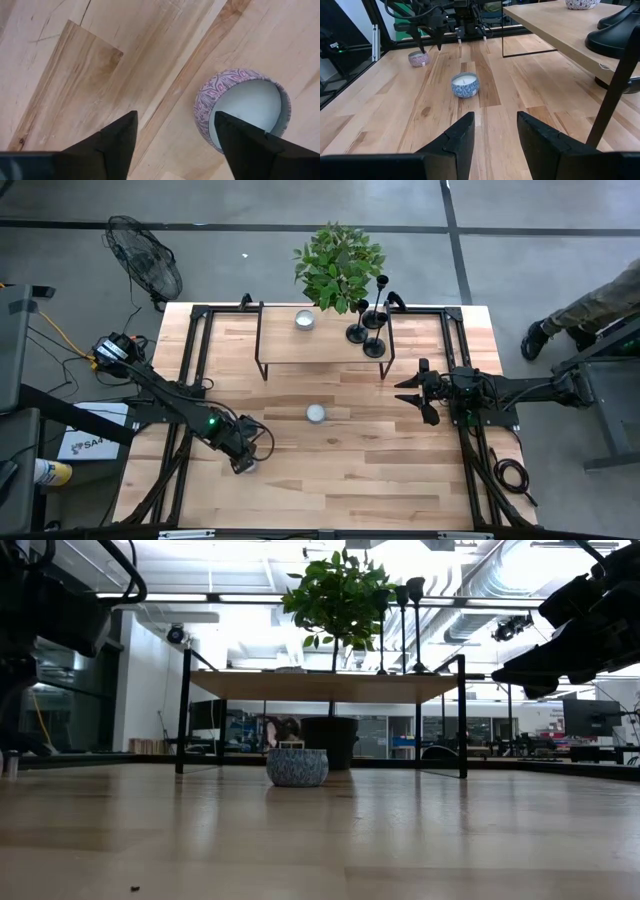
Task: Pick & Place candle stick holders
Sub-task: Put the red scented candle on the shelf
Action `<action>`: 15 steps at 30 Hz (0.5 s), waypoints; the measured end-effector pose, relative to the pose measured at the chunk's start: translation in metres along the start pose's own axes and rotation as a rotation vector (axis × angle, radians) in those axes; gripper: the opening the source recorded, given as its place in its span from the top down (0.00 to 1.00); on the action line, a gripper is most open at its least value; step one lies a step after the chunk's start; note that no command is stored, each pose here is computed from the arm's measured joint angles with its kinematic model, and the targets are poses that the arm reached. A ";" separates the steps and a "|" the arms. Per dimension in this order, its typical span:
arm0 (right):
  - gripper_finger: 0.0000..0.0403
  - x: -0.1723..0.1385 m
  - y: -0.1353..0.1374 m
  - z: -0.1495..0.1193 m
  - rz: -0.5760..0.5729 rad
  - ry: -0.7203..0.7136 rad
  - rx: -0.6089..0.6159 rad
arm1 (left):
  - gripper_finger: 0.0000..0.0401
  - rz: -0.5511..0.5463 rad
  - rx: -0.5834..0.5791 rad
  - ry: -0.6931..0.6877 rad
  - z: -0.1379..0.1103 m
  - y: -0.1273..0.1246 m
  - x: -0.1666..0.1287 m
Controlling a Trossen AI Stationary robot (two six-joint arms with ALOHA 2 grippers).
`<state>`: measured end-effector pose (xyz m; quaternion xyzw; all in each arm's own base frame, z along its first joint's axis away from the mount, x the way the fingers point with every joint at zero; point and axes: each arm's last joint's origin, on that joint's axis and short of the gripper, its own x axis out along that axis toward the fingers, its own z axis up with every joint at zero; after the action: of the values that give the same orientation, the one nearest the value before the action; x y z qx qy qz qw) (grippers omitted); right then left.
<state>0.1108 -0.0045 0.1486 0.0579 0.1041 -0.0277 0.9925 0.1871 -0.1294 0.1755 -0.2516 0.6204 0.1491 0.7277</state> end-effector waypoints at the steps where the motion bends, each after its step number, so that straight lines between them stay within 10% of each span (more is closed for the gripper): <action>1: 0.65 0.000 0.000 0.000 0.000 0.000 0.001 | 0.38 0.000 0.000 0.000 0.000 0.000 0.000; 15: 0.65 0.000 0.000 0.000 0.000 0.000 0.001 | 0.49 0.002 0.001 0.029 0.000 -0.002 0.006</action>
<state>0.1108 -0.0045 0.1486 0.0585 0.1040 -0.0280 0.9925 0.1893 -0.1319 0.1699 -0.2530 0.6312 0.1459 0.7185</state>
